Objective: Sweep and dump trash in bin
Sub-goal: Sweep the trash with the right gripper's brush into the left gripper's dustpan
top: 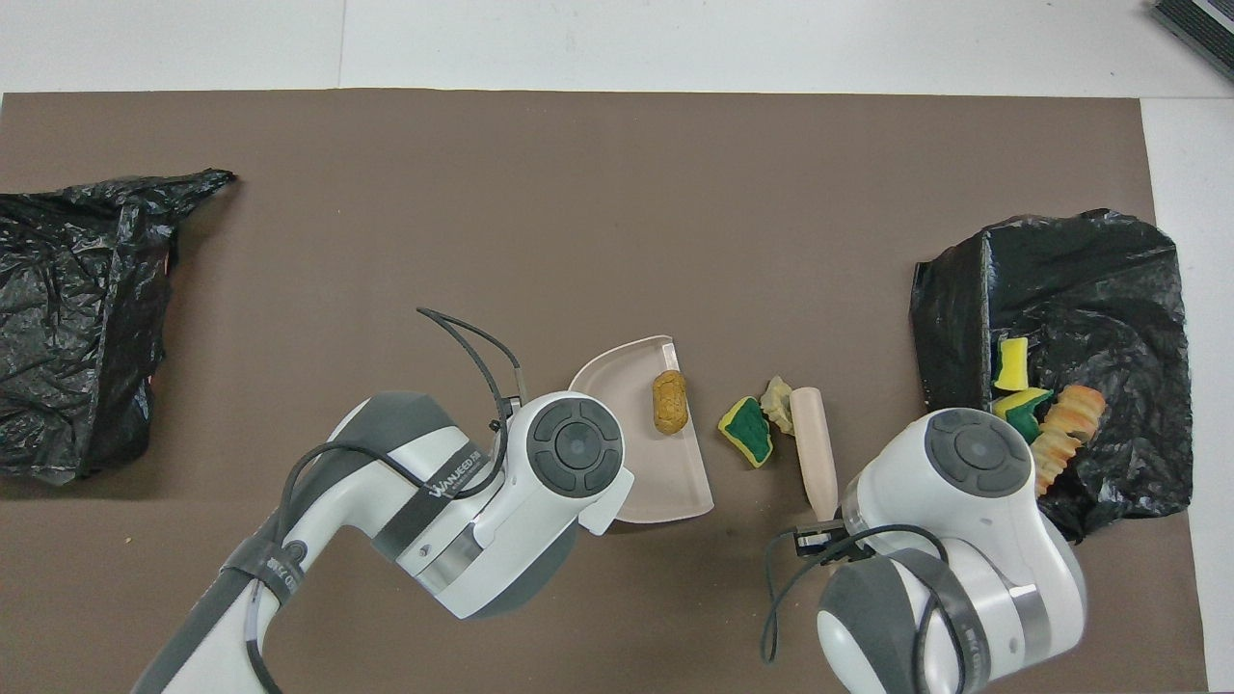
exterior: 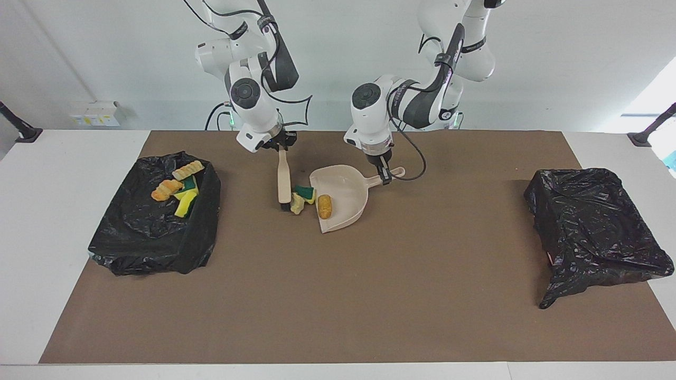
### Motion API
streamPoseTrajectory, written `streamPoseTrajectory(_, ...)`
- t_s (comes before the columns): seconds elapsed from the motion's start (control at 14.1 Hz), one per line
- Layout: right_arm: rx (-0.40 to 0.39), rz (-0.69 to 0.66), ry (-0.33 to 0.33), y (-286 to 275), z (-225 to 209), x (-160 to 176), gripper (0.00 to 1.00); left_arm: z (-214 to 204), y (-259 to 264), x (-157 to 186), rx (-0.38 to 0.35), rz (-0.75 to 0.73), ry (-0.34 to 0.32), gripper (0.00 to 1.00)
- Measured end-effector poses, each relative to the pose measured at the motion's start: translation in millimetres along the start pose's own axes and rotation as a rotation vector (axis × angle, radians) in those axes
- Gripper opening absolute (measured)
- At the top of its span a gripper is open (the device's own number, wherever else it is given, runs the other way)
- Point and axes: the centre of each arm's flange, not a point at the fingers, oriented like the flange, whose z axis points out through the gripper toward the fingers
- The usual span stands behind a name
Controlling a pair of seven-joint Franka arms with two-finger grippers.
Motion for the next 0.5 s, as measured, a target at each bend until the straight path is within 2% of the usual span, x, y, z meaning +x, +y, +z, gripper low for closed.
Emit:
streamPoseTrajectory(0.28, 0.203, 0.011, -0.020, -28, -6, -3, 0.26, 4, 3, -5, 0.021, 0.004, 0.036, 0.31)
streamPoseTrajectory(0.5, 0.274, 0.017, 0.001, -41, -26, 5, 0.26, 10, 1, -8, 0.054, 0.011, 0.090, 0.31)
